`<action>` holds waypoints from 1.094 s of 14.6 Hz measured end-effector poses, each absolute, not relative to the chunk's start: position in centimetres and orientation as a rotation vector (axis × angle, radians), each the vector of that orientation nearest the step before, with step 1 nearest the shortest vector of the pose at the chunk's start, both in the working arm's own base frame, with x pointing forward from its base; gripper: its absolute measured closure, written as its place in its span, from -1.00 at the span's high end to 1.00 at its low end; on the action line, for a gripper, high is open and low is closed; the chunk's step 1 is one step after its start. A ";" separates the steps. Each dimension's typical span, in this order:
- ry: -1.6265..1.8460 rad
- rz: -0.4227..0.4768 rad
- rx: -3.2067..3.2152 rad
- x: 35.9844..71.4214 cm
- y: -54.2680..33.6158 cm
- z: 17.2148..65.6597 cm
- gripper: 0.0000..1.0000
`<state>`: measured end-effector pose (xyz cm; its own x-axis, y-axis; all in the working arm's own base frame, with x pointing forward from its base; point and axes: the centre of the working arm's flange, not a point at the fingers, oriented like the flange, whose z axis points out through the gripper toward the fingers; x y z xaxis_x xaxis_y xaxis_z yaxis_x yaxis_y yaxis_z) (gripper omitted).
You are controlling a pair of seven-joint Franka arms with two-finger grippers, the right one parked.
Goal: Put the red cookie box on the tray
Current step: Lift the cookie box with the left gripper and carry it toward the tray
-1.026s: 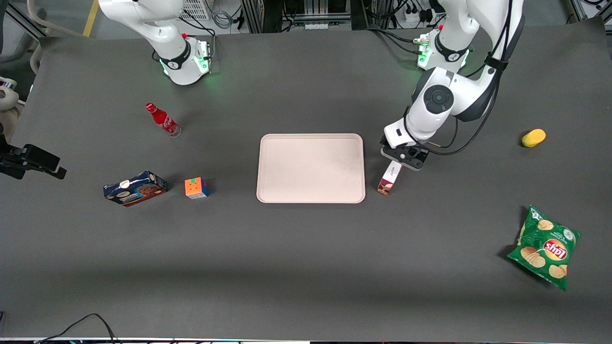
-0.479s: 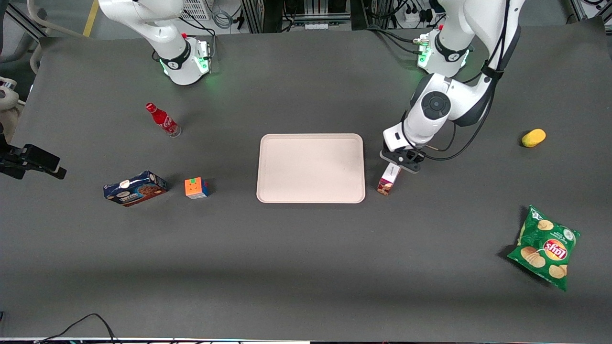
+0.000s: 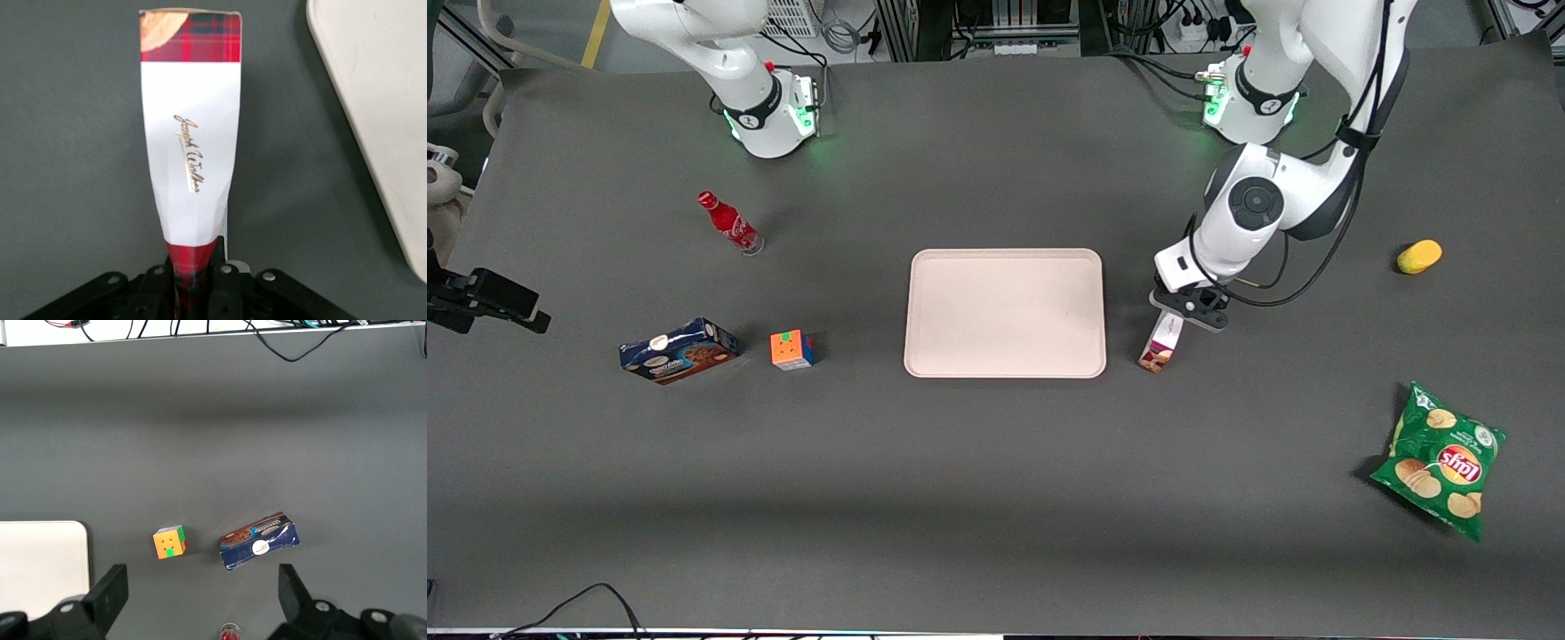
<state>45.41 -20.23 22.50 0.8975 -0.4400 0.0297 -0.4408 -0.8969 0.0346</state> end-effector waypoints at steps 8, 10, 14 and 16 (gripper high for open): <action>-0.595 -0.034 3.077 51.5 -22.1 39.3 -0.69; -0.561 0.006 3.072 52.8 -22.9 44.6 -0.69; -0.307 -0.001 3.008 52.5 -26.6 47.8 -0.69; -0.220 -0.030 3.004 51.3 -30.1 47.5 -0.69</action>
